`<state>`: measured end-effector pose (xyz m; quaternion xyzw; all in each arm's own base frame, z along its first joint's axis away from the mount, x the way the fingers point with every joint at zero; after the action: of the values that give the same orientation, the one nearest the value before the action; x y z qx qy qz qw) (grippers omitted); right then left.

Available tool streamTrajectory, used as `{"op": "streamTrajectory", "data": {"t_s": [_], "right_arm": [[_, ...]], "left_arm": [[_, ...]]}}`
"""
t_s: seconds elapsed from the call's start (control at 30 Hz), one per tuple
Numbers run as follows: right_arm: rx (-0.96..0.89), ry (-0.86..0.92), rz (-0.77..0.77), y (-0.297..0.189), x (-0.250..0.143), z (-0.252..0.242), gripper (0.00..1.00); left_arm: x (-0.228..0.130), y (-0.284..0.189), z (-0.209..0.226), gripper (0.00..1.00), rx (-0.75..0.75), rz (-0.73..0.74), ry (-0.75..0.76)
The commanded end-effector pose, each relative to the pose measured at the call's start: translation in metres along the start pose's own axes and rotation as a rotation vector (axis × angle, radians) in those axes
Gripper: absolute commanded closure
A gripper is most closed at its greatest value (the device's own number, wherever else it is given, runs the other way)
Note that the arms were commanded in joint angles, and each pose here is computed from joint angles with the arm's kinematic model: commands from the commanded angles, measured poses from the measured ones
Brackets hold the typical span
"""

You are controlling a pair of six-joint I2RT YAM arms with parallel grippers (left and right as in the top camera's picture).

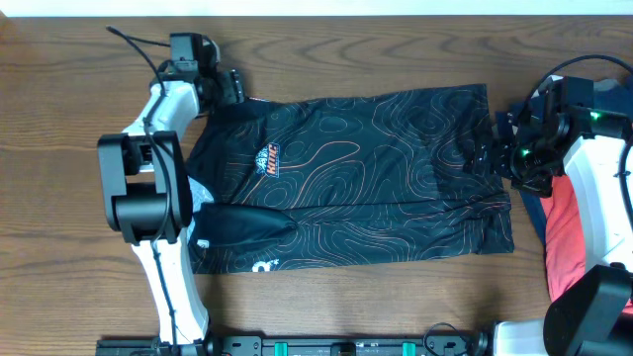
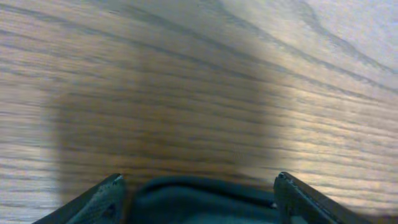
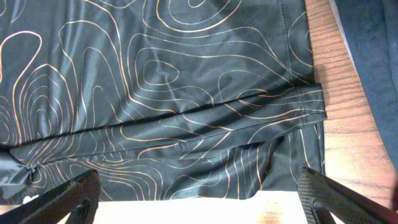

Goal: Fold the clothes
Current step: 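Release the jersey and move the left gripper to its top left corner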

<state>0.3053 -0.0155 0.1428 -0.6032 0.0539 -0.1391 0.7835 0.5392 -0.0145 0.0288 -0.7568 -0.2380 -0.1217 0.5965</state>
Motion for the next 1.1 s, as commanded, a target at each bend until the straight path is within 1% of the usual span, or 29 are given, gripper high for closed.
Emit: {"op": "streamTrajectory", "data": {"t_s": [0.0, 0.07, 0.1, 0.17, 0.2, 0.27, 0.33, 0.37, 0.4, 0.47, 0.63, 0.83, 0.9, 0.97, 1.07], "right_arm": [[0.014, -0.028, -0.021, -0.005, 0.002, 0.006, 0.01], [0.014, -0.029, -0.024, -0.005, 0.003, 0.006, 0.01], [0.014, -0.03, -0.026, -0.005, 0.003, 0.006, 0.01], [0.015, -0.03, -0.027, -0.005, 0.003, 0.006, 0.01], [0.014, -0.03, -0.027, -0.005, 0.003, 0.006, 0.01], [0.015, -0.03, -0.027, -0.005, 0.003, 0.006, 0.01], [0.015, -0.03, -0.027, -0.005, 0.003, 0.006, 0.01], [0.015, -0.03, -0.027, -0.005, 0.003, 0.006, 0.01], [0.015, -0.03, -0.028, -0.005, 0.003, 0.006, 0.01], [0.015, -0.03, -0.03, -0.005, 0.004, 0.006, 0.01], [0.014, -0.033, -0.036, -0.005, 0.006, 0.006, 0.01], [-0.046, -0.041, -0.076, 0.001, 0.02, -0.003, 0.01], [-0.045, -0.053, -0.103, 0.005, 0.031, -0.003, 0.01], [-0.024, -0.113, -0.153, 0.01, 0.048, 0.004, 0.01], [0.002, -0.235, -0.295, 0.017, 0.086, 0.021, 0.01]], "left_arm": [[-0.022, 0.019, -0.002, 0.31, 0.015, 0.071, 0.013], [-0.026, 0.019, 0.001, 0.44, 0.053, 0.082, 0.017], [-0.028, 0.019, 0.003, 0.47, 0.075, 0.091, 0.019], [-0.033, 0.018, 0.009, 0.51, 0.112, 0.11, 0.018], [-0.035, 0.017, 0.012, 0.56, 0.134, 0.12, 0.017], [-0.039, 0.016, 0.018, 0.72, 0.168, 0.134, 0.017], [-0.042, 0.015, 0.021, 0.81, 0.185, 0.146, 0.017], [-0.043, 0.015, 0.021, 0.88, 0.187, 0.151, 0.017], [-0.044, 0.015, 0.021, 0.92, 0.187, 0.155, 0.016], [-0.045, 0.014, 0.021, 0.94, 0.188, 0.162, 0.015], [-0.044, 0.005, 0.017, 0.94, 0.177, 0.166, 0.009], [-0.028, -0.036, 0.0, 0.94, 0.127, 0.138, -0.015], [-0.028, -0.052, -0.008, 0.94, 0.1, 0.15, -0.018], [-0.03, -0.064, -0.012, 0.94, 0.09, 0.166, -0.025], [-0.036, -0.078, -0.013, 0.94, 0.097, 0.194, -0.028]]}}
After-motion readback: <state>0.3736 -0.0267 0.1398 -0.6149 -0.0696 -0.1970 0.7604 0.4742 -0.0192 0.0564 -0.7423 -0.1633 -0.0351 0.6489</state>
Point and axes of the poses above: each gripper's point midway between its finger pads, its own y axis out along the fingers, its own z axis along the line the jaws close on, x = y × z, the point moved 2 cm from there along -y, back along the fingers
